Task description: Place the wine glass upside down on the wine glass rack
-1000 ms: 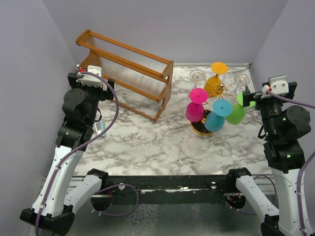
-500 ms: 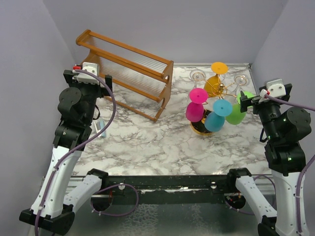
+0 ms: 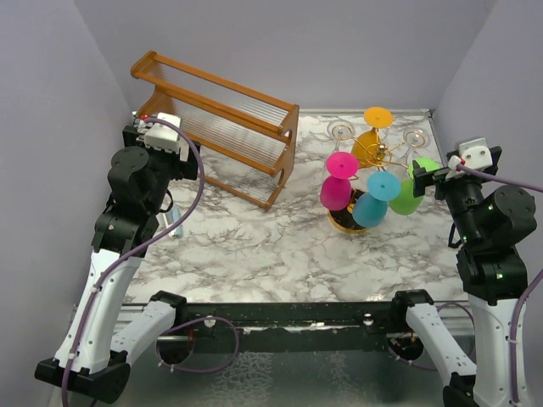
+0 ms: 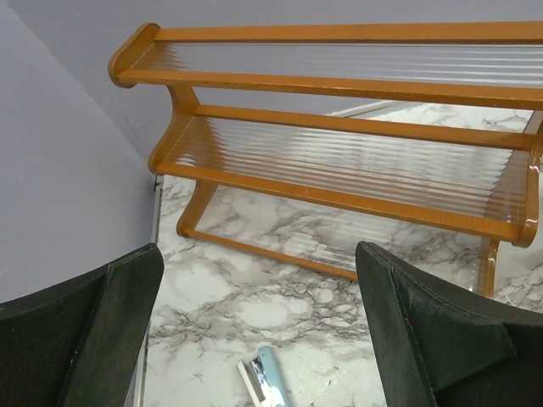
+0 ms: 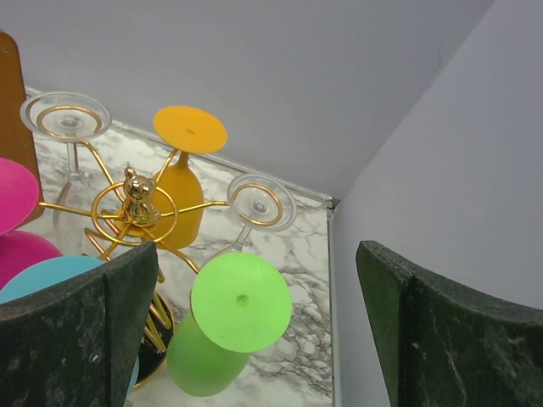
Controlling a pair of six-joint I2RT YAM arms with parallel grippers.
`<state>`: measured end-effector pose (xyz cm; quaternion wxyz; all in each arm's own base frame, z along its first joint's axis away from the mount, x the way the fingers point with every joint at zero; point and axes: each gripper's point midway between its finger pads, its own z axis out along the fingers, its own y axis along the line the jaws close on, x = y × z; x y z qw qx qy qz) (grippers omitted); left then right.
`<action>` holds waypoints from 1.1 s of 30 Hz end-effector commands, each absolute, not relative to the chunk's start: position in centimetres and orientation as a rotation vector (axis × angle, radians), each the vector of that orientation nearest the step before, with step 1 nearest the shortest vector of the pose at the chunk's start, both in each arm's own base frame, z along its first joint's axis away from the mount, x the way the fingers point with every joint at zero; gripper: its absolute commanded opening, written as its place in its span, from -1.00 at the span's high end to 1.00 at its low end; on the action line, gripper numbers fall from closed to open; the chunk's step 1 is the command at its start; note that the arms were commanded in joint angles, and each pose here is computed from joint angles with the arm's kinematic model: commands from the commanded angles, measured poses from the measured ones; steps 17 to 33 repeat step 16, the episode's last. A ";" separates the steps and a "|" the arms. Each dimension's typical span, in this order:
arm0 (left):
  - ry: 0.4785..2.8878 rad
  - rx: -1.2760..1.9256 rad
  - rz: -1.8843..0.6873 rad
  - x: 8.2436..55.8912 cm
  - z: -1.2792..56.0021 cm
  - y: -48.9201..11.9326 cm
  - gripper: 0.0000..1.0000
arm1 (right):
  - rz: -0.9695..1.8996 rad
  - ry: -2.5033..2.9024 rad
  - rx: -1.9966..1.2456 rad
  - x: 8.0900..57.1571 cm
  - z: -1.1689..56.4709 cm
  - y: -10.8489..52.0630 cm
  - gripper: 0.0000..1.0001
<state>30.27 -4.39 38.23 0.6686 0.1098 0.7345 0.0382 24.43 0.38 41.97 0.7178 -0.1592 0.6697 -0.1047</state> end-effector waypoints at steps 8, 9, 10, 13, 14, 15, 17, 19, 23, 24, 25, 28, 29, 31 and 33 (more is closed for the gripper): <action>1.631 0.255 0.065 29.8 39.1 -4.6 -0.98 | -0.208 1.467 -0.361 24.1 42.4 0.8 -0.99; 1.632 0.256 0.065 29.8 39.0 -4.5 -0.98 | -0.202 1.467 -0.366 24.0 42.4 0.9 -0.99; 1.632 0.259 0.065 29.8 39.0 -4.6 -0.98 | -0.200 1.468 -0.371 24.0 42.3 1.0 -0.99; 1.636 0.260 0.070 29.9 38.9 -4.5 -0.98 | -0.209 1.472 -0.368 24.0 42.3 0.8 -0.99; 1.636 0.258 0.071 29.9 38.8 -4.5 -0.98 | -0.211 1.470 -0.366 24.0 42.3 0.8 -0.99; 1.638 0.257 0.074 30.0 38.8 -4.5 -0.98 | -0.207 1.470 -0.368 24.0 42.3 0.8 -0.99; 1.636 0.253 0.078 30.0 38.8 -4.4 -0.98 | -0.203 1.470 -0.373 24.0 42.2 0.9 -0.99; 1.636 0.253 0.078 30.0 38.8 -4.4 -0.98 | -0.203 1.470 -0.373 24.0 42.2 0.9 -0.99; 1.636 0.253 0.078 30.0 38.8 -4.4 -0.98 | -0.203 1.470 -0.373 24.0 42.2 0.9 -0.99; 1.636 0.253 0.078 30.0 38.8 -4.4 -0.98 | -0.203 1.470 -0.373 24.0 42.2 0.9 -0.99; 1.636 0.253 0.078 30.0 38.8 -4.4 -0.98 | -0.203 1.470 -0.373 24.0 42.2 0.9 -0.99; 1.636 0.253 0.078 30.0 38.8 -4.4 -0.98 | -0.203 1.470 -0.373 24.0 42.2 0.9 -0.99; 1.636 0.253 0.078 30.0 38.8 -4.4 -0.98 | -0.203 1.470 -0.373 24.0 42.2 0.9 -0.99; 1.636 0.253 0.078 30.0 38.8 -4.4 -0.98 | -0.203 1.470 -0.373 24.0 42.2 0.9 -0.99; 1.636 0.253 0.078 30.0 38.8 -4.4 -0.98 | -0.203 1.470 -0.373 24.0 42.2 0.9 -0.99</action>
